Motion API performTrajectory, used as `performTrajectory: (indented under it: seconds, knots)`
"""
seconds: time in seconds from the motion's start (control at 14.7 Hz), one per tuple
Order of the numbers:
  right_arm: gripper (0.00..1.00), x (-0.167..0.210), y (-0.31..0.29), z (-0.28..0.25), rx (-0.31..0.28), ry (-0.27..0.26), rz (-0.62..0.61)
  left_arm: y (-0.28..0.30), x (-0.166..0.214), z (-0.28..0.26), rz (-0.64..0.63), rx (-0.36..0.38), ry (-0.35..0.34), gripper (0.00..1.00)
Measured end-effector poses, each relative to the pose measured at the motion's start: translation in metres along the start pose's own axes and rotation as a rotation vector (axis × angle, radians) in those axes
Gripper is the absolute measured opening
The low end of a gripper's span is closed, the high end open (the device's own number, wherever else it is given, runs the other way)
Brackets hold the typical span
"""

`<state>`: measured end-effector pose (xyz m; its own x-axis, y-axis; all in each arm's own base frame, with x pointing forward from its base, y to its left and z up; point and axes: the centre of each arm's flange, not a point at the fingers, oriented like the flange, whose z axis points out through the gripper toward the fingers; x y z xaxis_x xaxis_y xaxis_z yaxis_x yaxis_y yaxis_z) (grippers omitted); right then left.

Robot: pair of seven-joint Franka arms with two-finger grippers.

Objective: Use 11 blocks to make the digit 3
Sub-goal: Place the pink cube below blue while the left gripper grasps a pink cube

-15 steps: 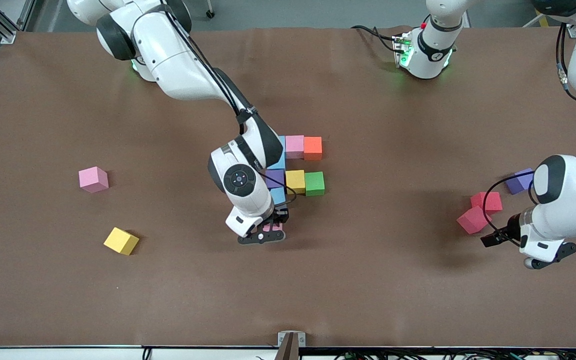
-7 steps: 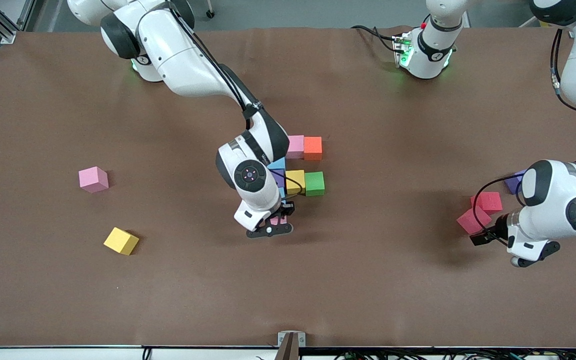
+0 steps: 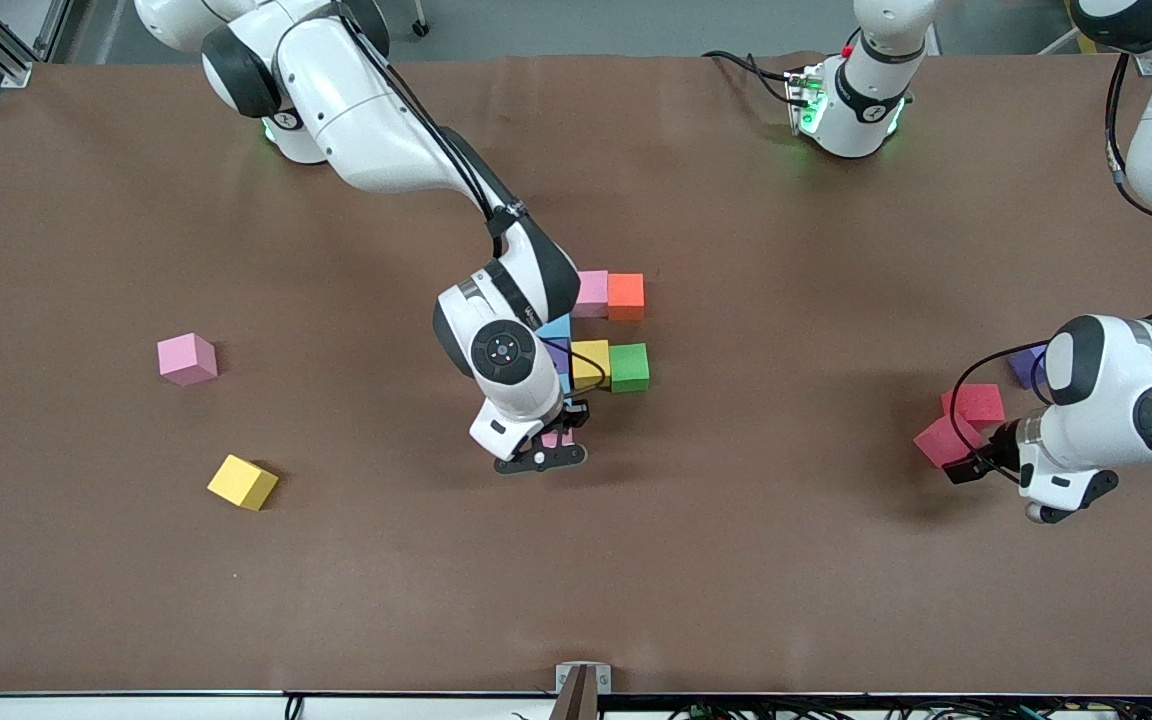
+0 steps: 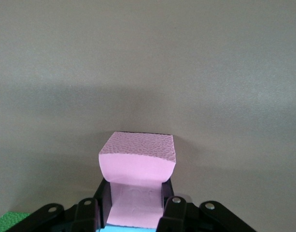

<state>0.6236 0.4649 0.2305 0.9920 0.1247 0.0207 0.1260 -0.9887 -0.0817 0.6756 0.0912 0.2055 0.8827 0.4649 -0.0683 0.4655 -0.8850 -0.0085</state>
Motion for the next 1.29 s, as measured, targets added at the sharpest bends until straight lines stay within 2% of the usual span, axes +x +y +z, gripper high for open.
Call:
performTrajectory:
  seconds: [0.48,0.61,0.88,1.09,1.22,1.29]
  knots:
    - [0.45,0.000,0.000,0.000,0.004,-0.002,0.024,0.002,-0.006,0.007,-0.040,0.004,-0.015,0.96]
    - [0.57,0.001,0.002,0.000,0.004,-0.001,0.029,0.004,-0.009,0.009,-0.054,0.005,-0.021,0.93]
    - [0.97,0.008,0.006,-0.013,0.006,0.014,0.035,0.005,-0.014,0.014,-0.063,0.009,-0.032,0.92]
    - [1.00,0.012,0.008,-0.044,0.004,0.007,0.039,0.007,-0.017,0.015,-0.091,0.010,-0.035,0.80]
    - [1.00,0.014,0.015,-0.076,0.006,-0.001,0.048,0.009,-0.018,0.014,-0.105,0.009,-0.034,0.62]
    - [1.00,0.016,0.019,-0.096,0.011,0.004,0.054,0.010,-0.018,0.012,-0.112,0.008,-0.031,0.61]
